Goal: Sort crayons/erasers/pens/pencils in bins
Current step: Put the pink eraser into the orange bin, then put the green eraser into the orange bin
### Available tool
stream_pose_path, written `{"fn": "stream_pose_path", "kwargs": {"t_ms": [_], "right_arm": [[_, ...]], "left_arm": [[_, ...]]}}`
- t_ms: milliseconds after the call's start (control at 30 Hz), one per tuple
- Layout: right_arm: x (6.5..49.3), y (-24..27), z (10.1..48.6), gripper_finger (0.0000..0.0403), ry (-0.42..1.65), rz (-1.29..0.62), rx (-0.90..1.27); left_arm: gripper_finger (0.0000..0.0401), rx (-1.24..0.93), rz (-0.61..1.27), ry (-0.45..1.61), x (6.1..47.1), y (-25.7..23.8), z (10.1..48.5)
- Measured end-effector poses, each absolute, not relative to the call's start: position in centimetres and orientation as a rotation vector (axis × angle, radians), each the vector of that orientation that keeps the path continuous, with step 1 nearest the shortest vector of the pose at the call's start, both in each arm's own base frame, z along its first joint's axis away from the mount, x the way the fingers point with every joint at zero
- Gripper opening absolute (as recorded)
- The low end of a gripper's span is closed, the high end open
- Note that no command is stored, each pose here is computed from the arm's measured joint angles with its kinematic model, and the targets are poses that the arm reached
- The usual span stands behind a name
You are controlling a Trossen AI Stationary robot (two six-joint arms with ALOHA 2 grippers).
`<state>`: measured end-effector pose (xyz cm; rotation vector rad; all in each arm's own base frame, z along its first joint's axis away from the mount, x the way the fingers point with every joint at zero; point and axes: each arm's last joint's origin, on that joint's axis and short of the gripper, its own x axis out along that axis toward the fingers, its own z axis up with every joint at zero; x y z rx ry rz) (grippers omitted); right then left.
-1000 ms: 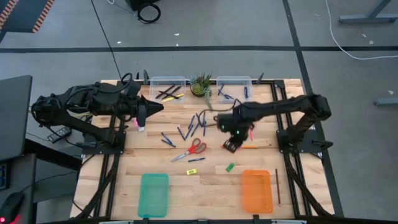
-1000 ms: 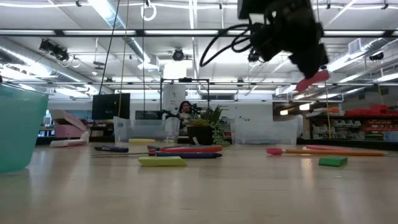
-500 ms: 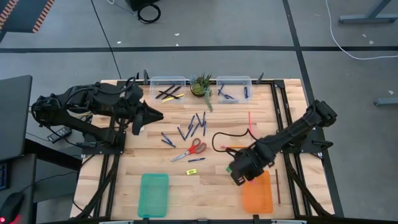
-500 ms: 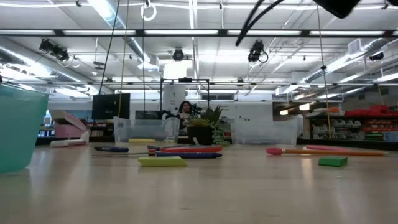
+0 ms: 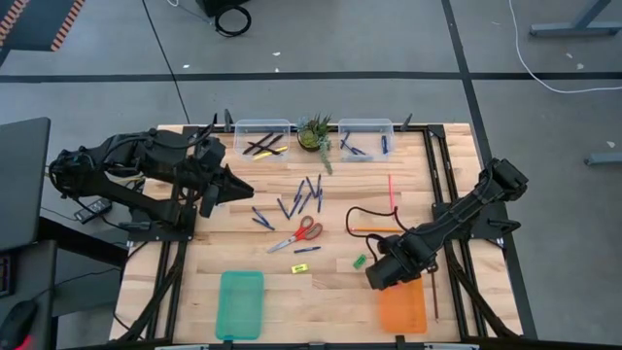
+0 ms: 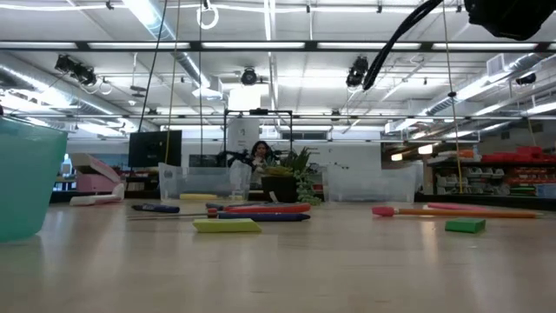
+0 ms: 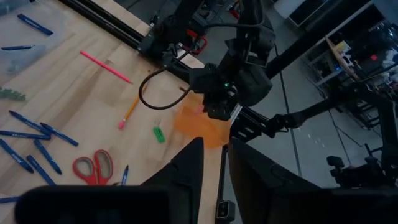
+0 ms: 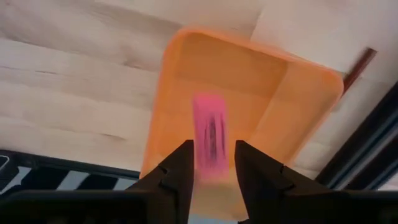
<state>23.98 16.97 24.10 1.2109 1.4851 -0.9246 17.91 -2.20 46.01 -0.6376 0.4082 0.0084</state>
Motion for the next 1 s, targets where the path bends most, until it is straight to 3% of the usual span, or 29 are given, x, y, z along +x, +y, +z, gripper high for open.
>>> {"fn": "stream_pose_path", "kwargs": {"t_ms": [333, 467, 600, 733, 1000], "right_arm": [[24.6, 16.6, 24.6, 0.0174, 1.389, -0.916, 1.2], [26.1, 15.4, 25.0, 0.0175, 1.222, -0.895, 1.2], [27.8, 13.2, 24.7, 0.0168, 1.195, -0.843, 1.181], [29.4, 10.8, 24.8, 0.0168, 1.227, -0.574, 0.896], [30.2, 9.2, 24.9, 0.0172, 1.256, 0.059, 0.037]], "left_arm": [[0.0086, -0.66, 0.015, 0.407, 17.9, -2.2, 46.0], [0.0083, -0.666, 0.041, 0.398, 17.9, -2.1, 46.0], [0.0081, -0.678, 0.073, 0.386, 17.9, -2.0, 46.0], [0.0084, -0.67, 0.076, 0.384, 17.9, -2.0, 46.0], [0.0084, -0.667, 0.075, 0.385, 17.9, -2.0, 46.0]]}}
